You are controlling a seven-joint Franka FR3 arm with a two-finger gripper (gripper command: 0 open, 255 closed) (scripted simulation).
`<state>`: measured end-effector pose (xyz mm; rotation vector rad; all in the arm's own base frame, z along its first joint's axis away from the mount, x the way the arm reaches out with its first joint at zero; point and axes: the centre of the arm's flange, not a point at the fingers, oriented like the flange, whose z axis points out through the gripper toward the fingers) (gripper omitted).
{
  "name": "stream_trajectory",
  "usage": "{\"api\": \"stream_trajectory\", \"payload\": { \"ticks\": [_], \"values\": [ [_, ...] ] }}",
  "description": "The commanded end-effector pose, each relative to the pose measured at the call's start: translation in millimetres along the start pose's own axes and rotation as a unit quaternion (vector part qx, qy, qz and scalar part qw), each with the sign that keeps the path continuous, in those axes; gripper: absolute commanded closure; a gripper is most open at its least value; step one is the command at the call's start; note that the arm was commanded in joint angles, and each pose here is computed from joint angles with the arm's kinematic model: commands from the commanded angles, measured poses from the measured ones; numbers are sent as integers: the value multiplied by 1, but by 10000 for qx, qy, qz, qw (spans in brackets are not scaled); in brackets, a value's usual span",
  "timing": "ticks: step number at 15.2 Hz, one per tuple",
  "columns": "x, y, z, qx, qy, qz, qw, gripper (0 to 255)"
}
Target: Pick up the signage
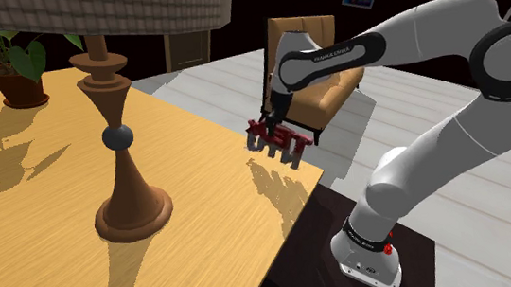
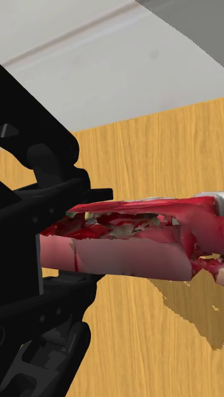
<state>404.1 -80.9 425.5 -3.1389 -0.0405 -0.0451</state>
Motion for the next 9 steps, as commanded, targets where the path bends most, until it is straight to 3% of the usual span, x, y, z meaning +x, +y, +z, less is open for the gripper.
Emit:
{"api": "stream_trajectory", "payload": {
  "ticks": [1,9],
  "values": [
    [-1,-1,-11,-1,3,-1,10000,255],
    [0,-1,-43,-1,3,-1,10000,255]
  ]
}}
